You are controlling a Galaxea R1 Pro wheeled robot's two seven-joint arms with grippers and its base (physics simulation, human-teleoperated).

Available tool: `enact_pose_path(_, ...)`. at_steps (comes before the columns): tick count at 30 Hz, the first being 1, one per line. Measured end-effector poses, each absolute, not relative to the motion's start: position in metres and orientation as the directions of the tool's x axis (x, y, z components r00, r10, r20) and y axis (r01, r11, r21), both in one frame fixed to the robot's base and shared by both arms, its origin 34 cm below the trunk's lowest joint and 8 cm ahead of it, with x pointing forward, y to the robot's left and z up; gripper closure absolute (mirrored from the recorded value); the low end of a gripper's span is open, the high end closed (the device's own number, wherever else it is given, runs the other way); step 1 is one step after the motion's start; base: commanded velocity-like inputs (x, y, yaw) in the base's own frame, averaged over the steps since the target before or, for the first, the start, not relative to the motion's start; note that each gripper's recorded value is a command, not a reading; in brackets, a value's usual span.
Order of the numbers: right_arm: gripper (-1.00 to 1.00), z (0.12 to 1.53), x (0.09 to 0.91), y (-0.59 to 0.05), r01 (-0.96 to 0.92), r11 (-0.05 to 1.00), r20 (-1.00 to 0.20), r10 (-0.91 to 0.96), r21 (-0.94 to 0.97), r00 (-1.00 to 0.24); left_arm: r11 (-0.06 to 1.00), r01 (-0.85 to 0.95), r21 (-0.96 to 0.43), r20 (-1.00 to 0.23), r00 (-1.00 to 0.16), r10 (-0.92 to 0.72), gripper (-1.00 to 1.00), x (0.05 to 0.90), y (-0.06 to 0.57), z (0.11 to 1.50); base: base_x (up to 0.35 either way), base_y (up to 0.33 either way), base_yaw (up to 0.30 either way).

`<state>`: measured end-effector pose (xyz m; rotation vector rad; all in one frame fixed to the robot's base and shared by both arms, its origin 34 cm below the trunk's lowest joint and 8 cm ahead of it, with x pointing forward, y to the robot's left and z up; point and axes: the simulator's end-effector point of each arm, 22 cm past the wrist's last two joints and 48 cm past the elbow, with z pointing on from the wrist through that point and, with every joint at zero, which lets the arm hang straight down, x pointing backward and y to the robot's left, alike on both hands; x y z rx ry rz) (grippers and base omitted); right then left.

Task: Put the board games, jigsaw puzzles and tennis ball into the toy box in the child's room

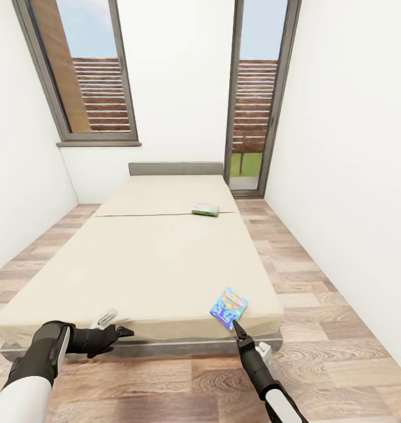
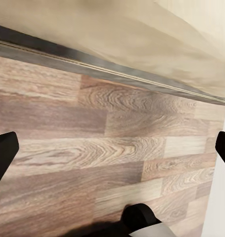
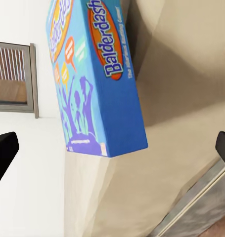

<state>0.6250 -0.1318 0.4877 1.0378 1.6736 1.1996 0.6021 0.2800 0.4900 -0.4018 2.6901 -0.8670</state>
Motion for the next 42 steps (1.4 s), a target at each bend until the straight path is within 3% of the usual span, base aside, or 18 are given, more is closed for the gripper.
enact_pose_path(42,-1.0,0.475,0.623,-0.132,0.16,0.21,-0.147,0.932,0.965,-0.332,0.777,-0.179,-0.604,-0.179,-0.919,-0.35,-1.0,0.599,0.28,0.477,0.002,0.009,0.0)
